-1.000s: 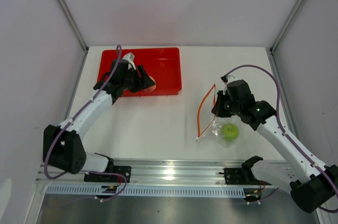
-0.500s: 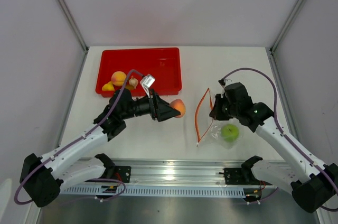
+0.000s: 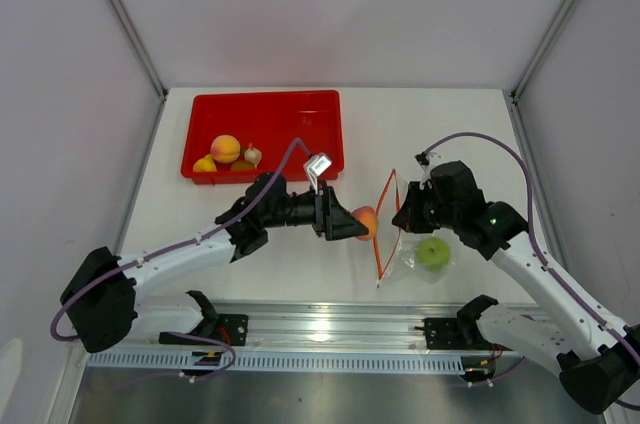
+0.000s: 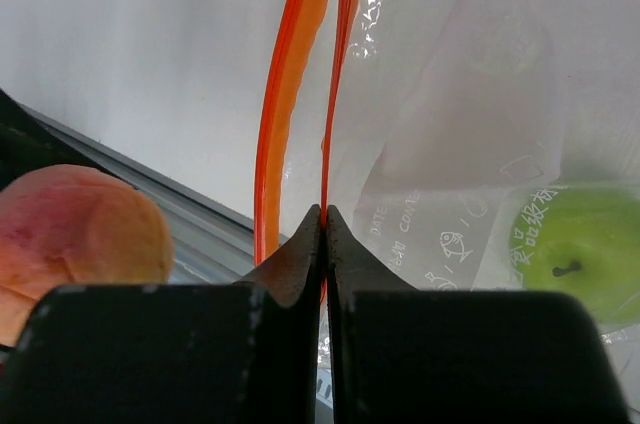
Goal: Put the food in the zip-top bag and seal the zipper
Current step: Place the fake fruit in the zipper food storage bag.
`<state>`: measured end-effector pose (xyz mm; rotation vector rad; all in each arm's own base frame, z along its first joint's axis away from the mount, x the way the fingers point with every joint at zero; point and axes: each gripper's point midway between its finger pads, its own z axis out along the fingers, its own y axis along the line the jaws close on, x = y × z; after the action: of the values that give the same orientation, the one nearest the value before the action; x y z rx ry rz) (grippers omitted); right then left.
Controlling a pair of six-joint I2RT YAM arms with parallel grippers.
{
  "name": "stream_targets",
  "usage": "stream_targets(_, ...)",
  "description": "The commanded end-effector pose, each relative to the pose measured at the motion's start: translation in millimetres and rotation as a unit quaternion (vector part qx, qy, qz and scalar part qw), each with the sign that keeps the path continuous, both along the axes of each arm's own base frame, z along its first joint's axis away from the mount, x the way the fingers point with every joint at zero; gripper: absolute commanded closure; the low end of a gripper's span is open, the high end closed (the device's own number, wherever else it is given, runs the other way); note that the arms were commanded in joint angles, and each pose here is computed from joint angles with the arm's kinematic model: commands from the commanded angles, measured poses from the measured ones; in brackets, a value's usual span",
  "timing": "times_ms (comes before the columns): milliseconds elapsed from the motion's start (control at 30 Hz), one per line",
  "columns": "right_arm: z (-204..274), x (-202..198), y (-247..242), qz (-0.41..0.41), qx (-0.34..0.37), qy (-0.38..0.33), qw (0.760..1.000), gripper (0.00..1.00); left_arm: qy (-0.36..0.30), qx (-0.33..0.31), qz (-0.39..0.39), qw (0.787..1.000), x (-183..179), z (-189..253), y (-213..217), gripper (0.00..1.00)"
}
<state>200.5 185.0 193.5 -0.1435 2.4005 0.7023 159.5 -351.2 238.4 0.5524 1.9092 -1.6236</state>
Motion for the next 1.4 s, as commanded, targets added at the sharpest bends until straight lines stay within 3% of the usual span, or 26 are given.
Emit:
stream_targets(0,19,-3,7,0.009,0.031,-0.014,0.999,1.0,-0.03,-0.044,-0.022,0.998,-2,34,-16,0.99)
stream_targets(333,21,-9,4,0.01,0.03,-0.014,0.999,1.0,0.004,-0.033,-0.05,0.998,-6,17,-43,0.99)
stream_targets(533,24,-10,2,0.012,0.03,-0.02,0.999,1.0,0.04,0.046,-0.004,0.998,13,-20,-49,0.93)
stream_targets(667,27,-10,2,0.013,0.032,-0.025,0.999,1.0,0.04,0.085,0.013,0.995,21,-35,-47,0.75)
stream_targets(1033,34,-9,7,0.018,0.046,-0.029,0.998,1.0,0.06,0.152,0.039,0.986,26,-60,-44,0.59)
stream_targets(1267,32,-8,5,0.016,0.039,-0.029,0.999,1.0,0.045,0.166,0.04,0.984,24,-58,-48,0.3)
stream_targets(1367,31,-8,4,0.013,0.038,-0.031,0.999,1.0,0.035,0.162,0.045,0.985,24,-53,-44,0.08)
